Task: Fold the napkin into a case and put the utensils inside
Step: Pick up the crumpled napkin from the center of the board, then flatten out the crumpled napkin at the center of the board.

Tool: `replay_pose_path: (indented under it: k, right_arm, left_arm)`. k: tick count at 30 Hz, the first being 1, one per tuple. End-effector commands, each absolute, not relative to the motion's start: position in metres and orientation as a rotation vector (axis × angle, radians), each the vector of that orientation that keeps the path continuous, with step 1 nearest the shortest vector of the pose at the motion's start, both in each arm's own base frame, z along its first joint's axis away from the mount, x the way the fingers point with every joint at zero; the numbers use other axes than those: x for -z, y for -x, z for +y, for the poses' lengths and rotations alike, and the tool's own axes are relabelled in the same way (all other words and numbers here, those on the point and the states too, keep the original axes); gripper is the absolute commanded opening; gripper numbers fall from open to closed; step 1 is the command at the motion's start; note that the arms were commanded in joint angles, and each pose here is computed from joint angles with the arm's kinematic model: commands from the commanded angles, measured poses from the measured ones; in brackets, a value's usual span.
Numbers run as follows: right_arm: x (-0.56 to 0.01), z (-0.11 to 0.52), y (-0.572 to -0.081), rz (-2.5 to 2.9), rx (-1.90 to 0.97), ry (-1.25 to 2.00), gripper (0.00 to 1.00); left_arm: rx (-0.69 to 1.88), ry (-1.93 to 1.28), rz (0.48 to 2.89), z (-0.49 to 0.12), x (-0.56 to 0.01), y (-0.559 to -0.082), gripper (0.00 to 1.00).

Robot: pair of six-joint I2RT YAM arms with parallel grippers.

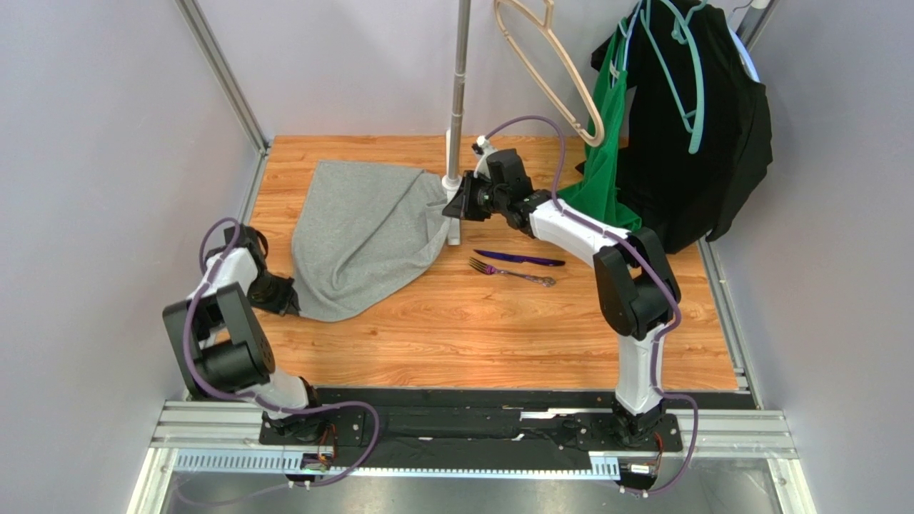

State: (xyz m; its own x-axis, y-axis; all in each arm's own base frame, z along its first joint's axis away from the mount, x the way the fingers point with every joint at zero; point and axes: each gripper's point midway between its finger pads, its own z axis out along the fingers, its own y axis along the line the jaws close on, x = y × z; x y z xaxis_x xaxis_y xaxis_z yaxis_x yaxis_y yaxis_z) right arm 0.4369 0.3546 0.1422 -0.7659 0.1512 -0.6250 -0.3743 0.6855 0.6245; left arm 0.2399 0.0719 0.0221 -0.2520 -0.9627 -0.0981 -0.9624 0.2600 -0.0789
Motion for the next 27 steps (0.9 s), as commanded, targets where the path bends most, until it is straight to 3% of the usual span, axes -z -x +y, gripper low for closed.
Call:
replay_pose_path:
  k: [1,11,18,22,27]
  right_arm:
    - [-0.211,0.372,-0.403,2.119,-1.057,0.303,0.0]
    - [-0.35,0.349,-0.322,1.901,-0.994,0.421,0.0]
    - [-0.46,0.293,-0.259,1.648,-0.992,0.421,0.0]
    - [-0.489,0.279,-0.206,1.553,-1.108,0.479,0.0]
    - [-0.506,0.268,-0.162,1.479,-1.214,0.514,0.0]
  left_arm:
    - [0.029,1.641,2.245,0.087,-0.09,-0.251,0.0]
    - [0.099,1.194,1.742,0.088,-0.31,-0.231,0.0]
    - [0.043,0.983,1.348,0.076,-0.474,-0.156,0.0]
    - [-0.02,0.941,1.194,0.072,-0.525,-0.11,0.0]
    - [-0.091,0.941,1.107,0.075,-0.541,-0.079,0.0]
